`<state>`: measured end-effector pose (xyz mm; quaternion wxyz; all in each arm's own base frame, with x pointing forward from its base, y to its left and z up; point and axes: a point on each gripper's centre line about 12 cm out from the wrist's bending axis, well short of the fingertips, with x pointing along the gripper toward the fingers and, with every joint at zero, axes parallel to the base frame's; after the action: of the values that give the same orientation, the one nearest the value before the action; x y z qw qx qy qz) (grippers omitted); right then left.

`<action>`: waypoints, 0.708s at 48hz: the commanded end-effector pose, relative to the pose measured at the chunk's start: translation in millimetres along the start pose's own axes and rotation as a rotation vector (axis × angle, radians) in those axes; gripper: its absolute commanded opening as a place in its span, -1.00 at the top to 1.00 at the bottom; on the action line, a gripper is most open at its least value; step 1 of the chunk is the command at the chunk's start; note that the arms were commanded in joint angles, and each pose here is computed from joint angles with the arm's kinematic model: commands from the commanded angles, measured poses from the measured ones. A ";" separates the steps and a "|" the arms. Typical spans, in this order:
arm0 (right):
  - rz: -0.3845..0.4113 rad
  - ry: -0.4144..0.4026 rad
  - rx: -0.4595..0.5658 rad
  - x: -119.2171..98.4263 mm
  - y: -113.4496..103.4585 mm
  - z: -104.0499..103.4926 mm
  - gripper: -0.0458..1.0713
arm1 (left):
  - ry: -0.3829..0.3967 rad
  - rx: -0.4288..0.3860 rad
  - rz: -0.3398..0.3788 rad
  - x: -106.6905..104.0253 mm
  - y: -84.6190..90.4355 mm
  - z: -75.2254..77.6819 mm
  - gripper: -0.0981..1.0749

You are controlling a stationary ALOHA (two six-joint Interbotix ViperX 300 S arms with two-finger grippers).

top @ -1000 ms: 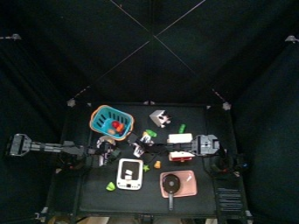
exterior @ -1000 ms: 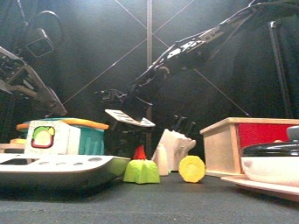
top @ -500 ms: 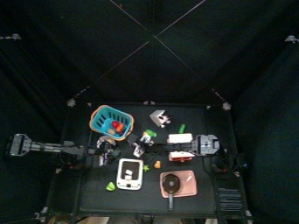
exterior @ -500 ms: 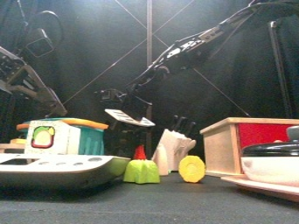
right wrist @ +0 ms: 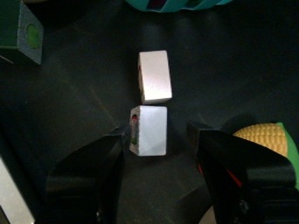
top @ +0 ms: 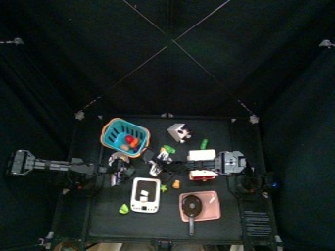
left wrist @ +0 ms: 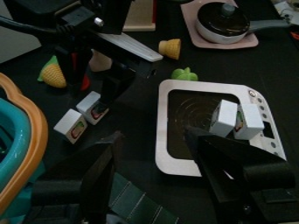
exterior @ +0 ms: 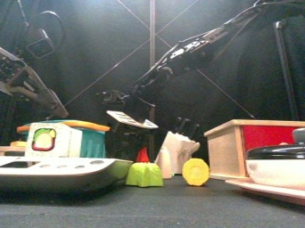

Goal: Place sushi piece above stove

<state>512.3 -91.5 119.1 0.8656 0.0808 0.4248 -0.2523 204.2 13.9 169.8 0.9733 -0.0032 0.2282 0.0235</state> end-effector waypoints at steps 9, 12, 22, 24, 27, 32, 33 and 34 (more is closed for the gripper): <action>0.021 -0.062 0.001 -19.1 4.1 21.3 -0.94 | -0.015 -0.001 0.000 0.9 0.2 6.3 -0.75; 0.023 -0.062 -0.001 -19.6 5.6 21.0 -0.94 | -0.014 0.000 0.000 0.8 0.1 5.7 -0.75; -0.029 -0.025 -0.029 -15.1 7.4 14.2 -0.94 | -0.014 0.000 0.000 0.8 0.1 5.7 -0.75; -0.049 -0.022 -0.039 -17.3 7.2 16.1 -0.94 | -0.015 0.000 0.000 0.9 0.1 6.3 -0.75; -0.080 -0.019 -0.051 -20.6 5.9 18.9 -0.94 | -0.014 -0.001 0.000 0.8 0.1 5.7 -0.75; -0.116 -0.039 -0.069 -29.0 4.5 29.0 -0.94 | -0.015 -0.001 0.000 0.9 0.2 6.3 -0.75; -0.121 -0.041 -0.072 -29.5 4.1 30.1 -0.94 | -0.015 -0.001 0.000 0.9 0.2 6.3 -0.75; -0.123 -0.047 -0.074 -31.2 4.6 32.1 -0.94 | -0.014 -0.001 0.000 0.8 0.1 5.7 -0.75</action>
<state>514.8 -85.6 129.1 0.8470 0.0198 0.4482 -0.2852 204.2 13.9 169.3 0.9730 -0.0033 0.2297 0.0236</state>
